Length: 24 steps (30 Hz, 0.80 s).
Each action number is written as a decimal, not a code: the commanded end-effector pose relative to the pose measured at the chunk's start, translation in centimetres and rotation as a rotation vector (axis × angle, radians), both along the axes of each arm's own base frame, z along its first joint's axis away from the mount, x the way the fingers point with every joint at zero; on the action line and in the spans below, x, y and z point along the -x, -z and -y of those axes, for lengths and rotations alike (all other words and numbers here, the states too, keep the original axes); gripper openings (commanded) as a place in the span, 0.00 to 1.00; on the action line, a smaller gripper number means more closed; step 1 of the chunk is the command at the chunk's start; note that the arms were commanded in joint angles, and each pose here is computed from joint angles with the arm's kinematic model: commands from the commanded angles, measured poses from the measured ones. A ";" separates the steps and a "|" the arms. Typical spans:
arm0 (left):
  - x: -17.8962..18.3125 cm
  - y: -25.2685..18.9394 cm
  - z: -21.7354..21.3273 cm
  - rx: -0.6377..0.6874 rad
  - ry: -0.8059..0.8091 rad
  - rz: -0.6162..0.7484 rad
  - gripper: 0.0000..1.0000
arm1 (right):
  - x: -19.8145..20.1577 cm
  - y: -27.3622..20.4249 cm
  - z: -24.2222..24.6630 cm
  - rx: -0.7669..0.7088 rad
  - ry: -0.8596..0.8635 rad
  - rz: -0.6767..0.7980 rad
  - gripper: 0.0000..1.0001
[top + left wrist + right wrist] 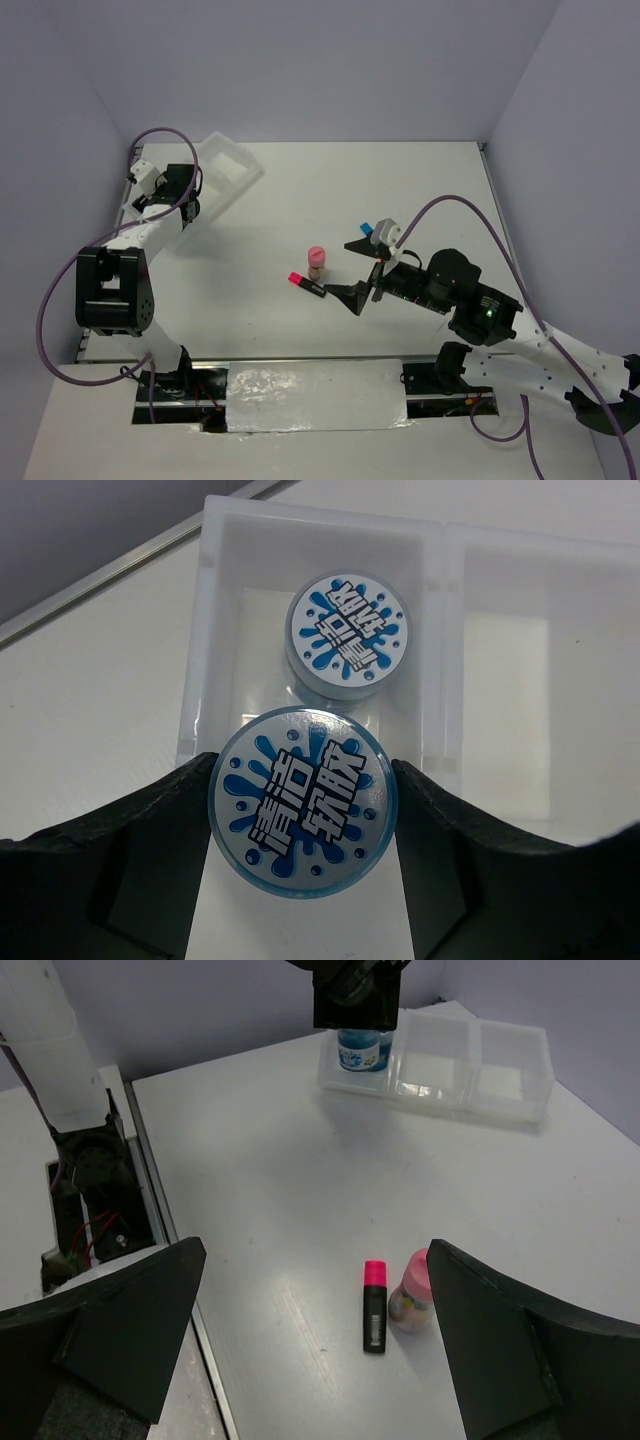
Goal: Sort the stationery into containers
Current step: Place the stationery in the storage box.
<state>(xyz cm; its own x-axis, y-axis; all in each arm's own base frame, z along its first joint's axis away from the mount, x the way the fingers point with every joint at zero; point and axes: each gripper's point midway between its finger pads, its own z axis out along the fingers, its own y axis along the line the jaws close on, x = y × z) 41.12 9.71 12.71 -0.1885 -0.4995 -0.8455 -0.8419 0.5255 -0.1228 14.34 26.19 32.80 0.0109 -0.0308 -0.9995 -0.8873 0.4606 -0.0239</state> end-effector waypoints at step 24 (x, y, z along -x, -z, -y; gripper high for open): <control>-0.5 2.1 -2.5 -0.028 -0.123 0.078 0.06 | -0.1 -0.8 -1.2 -0.009 -0.035 0.028 1.00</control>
<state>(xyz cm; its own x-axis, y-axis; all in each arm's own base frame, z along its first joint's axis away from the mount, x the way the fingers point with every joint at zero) 40.70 11.89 10.40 -0.1083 -0.4910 -0.8644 -0.8865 0.4412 -0.1395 14.40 27.20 31.54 -0.0042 -0.0721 -0.9974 -0.9003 0.4344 -0.0276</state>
